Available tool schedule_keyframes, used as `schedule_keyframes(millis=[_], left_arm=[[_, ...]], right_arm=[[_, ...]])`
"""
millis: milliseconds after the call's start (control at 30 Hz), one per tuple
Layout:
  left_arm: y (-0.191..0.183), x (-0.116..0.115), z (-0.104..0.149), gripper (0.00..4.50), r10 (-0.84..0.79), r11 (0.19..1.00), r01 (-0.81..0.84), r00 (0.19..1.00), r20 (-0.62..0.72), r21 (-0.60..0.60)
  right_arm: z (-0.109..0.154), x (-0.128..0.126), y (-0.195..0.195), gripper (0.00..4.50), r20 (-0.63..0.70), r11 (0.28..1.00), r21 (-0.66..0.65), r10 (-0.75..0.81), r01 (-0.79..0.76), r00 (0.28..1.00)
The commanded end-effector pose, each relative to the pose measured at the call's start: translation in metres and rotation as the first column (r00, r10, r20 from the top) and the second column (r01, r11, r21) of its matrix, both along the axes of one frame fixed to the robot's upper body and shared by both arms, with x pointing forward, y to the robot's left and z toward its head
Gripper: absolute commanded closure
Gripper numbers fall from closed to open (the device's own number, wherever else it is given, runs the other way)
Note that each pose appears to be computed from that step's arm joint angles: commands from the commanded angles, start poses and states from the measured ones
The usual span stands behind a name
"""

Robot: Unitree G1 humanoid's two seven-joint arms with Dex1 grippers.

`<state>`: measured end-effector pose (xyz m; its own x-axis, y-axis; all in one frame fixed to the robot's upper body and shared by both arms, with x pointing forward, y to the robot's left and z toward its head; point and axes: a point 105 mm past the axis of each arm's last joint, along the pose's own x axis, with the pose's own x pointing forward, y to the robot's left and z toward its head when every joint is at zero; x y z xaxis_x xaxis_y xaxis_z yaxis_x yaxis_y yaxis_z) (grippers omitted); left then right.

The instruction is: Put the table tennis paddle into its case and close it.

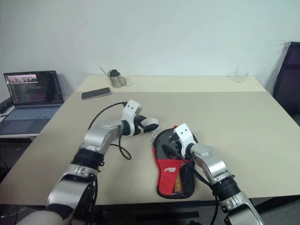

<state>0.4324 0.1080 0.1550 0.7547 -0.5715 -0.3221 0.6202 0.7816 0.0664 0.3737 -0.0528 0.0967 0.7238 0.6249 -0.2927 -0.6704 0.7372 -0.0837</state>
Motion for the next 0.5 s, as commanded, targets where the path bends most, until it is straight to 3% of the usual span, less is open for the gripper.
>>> schedule_keyframes(millis=[33, 500], left_arm=[[0.003, 0.013, 0.003, 0.00, 0.090, 0.995, -0.090, 0.996, 0.015, 0.048], [-0.021, 0.026, -0.032, 0.00, 0.141, 0.983, -0.136, 0.989, -0.034, 0.122]], right_arm=[[-0.026, -0.007, -0.006, 0.02, -0.088, 0.999, -0.040, -0.007, 0.003, 0.996], [-0.027, -0.013, -0.007, 0.02, -0.095, 0.998, -0.055, -0.014, 0.009, 0.995]])
